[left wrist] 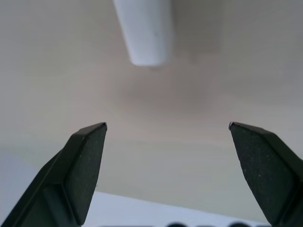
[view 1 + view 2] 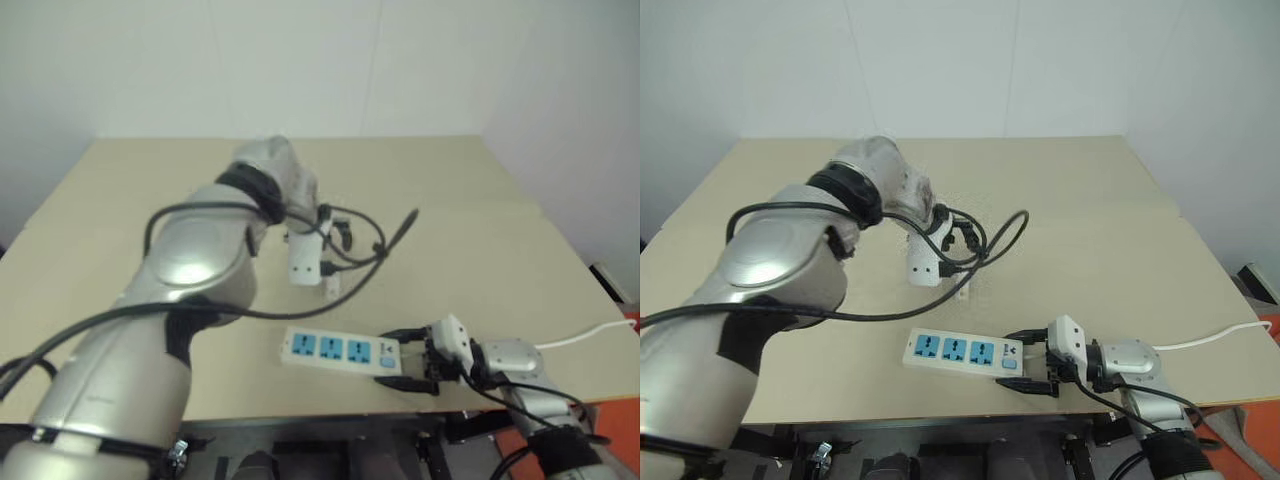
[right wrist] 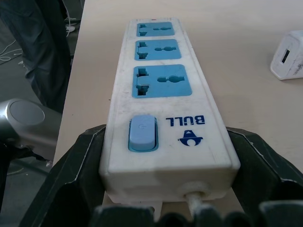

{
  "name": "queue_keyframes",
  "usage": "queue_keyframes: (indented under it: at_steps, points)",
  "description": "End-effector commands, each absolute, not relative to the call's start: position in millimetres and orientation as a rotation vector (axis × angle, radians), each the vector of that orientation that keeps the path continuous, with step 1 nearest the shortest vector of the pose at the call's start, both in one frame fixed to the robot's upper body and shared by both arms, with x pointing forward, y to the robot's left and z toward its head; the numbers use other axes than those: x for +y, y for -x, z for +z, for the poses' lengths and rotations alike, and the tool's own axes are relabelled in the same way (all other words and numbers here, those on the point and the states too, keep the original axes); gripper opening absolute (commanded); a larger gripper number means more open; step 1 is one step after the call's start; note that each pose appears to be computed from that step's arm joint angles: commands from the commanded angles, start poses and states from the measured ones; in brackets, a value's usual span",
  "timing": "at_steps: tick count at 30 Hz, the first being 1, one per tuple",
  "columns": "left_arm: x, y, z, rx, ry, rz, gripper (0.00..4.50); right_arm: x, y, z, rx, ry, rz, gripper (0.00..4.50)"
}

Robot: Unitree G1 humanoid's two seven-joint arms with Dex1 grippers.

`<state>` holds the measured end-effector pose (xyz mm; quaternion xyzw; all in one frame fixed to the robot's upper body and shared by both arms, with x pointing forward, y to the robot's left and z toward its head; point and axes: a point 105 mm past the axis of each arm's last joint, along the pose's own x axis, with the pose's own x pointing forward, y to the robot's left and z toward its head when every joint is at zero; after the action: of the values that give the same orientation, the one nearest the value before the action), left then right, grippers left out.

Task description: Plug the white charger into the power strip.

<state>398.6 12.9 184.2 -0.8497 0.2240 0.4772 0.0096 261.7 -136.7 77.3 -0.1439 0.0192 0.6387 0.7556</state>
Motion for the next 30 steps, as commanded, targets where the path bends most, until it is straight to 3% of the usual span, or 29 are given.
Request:
queue_keyframes:
  at_steps: [1, 4, 11, 17, 30]
  points:
    - [7, -395, 196, 0.840, 2.597, 1.454, 4.50, -131, -256, 71, 0.072, 0.305, 1.408, 3.44]
    - [4, -391, 198, 0.858, 2.609, 1.505, 4.50, -133, -256, 70, 0.081, 0.311, 1.398, 3.44]
    - [5, -395, 200, 0.687, 2.757, 1.583, 4.50, -134, -255, 66, 0.091, 0.320, 1.383, 3.44]
    - [-10, -383, 194, 0.551, 2.850, 1.917, 4.50, -132, -254, 64, 0.094, 0.324, 1.380, 3.44]
    - [-16, -368, 186, 0.283, 2.743, 2.295, 4.50, -132, -251, 62, 0.097, 0.334, 1.340, 3.44]
